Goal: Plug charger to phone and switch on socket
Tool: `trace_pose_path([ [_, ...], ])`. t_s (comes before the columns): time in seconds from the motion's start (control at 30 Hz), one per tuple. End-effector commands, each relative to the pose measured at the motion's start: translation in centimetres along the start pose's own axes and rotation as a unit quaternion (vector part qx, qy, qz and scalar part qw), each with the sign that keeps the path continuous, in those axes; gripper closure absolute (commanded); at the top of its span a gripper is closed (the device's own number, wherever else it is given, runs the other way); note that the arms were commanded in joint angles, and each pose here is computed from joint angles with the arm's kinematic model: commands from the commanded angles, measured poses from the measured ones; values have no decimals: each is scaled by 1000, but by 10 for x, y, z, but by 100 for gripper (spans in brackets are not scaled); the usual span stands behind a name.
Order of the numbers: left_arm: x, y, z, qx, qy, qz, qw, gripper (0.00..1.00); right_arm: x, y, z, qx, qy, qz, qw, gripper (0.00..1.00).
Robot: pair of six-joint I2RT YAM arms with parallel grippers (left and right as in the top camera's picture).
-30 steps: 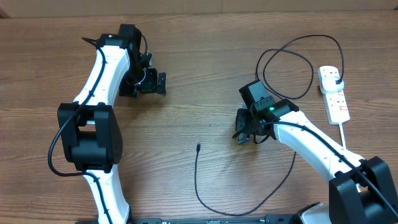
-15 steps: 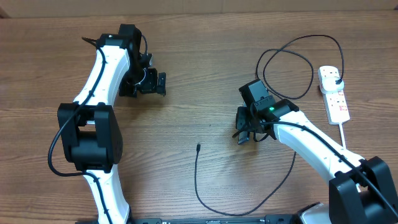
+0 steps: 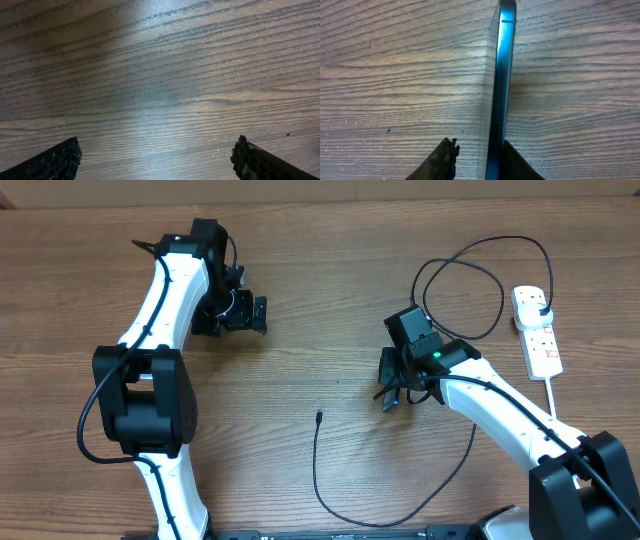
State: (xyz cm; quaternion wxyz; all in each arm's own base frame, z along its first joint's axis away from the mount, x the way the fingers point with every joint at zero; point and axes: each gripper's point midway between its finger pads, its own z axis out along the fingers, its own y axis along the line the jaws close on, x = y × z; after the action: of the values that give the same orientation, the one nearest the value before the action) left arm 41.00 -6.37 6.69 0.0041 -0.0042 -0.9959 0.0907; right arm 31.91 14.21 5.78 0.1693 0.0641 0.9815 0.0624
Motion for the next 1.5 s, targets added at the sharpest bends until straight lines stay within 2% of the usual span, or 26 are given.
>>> trace_pose_path([
  [0.0, -7, -1, -8, -2, -16, 5, 1000, 1, -3, -2, -3, 1, -11, 1, 1000, 71],
  [0.47, -7, -1, -8, -2, -15, 5, 1000, 0, -1, -3, -2, 2, -9, 1, 1000, 96],
  [1.47, -11, -6, -8, 13, -24, 6, 1000, 0, 1, -3, -2, 3, -4, 0, 1000, 96],
])
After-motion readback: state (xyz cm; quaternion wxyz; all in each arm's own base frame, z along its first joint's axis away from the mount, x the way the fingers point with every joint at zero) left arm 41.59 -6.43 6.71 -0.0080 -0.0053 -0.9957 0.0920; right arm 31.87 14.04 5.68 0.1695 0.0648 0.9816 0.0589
